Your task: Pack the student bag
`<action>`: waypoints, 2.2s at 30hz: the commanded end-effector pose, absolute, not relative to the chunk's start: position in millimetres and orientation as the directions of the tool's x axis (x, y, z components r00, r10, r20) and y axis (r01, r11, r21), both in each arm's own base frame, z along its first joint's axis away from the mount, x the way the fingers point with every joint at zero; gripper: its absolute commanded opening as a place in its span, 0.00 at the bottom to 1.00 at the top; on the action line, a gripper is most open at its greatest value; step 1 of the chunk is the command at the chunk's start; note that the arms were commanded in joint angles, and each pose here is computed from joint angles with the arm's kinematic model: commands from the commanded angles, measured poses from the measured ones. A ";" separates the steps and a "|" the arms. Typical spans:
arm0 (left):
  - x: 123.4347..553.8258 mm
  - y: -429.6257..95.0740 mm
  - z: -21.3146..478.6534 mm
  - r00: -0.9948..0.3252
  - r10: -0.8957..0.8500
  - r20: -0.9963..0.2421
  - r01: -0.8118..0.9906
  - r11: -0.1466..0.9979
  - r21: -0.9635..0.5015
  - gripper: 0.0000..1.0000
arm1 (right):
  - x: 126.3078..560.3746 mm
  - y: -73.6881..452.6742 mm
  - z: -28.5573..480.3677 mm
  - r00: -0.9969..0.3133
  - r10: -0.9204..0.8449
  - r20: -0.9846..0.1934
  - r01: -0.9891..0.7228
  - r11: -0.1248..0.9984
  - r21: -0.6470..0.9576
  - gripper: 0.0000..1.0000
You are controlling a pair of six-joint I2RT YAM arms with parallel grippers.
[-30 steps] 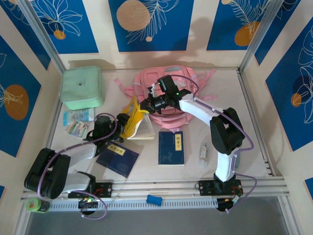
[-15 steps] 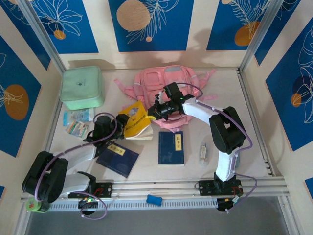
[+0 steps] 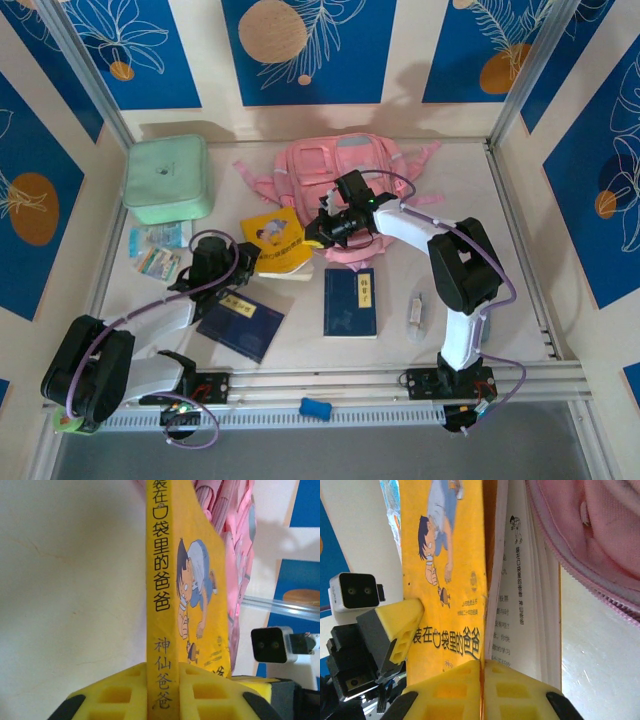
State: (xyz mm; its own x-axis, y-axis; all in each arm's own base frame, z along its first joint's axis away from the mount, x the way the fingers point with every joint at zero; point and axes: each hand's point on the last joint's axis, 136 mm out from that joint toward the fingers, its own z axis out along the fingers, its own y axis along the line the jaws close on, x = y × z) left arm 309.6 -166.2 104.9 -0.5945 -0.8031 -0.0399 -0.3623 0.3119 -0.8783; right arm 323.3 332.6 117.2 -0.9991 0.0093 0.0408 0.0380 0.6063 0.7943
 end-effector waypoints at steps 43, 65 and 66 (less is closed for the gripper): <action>304.8 -232.1 251.9 -0.714 -0.598 -0.364 0.097 0.430 -0.898 0.00 | 256.5 288.6 256.7 -0.989 -0.079 -0.125 -0.141 0.242 0.960 0.29; 289.7 -282.4 252.4 -0.605 0.125 -0.786 0.573 0.754 -0.321 0.55 | 261.6 175.0 269.3 -0.961 0.176 -0.214 -0.086 0.544 0.835 0.00; 290.9 -288.9 250.5 -0.586 0.175 -0.791 0.607 0.741 -0.285 0.56 | 261.5 169.8 268.7 -0.957 0.193 -0.215 -0.075 0.553 0.830 0.00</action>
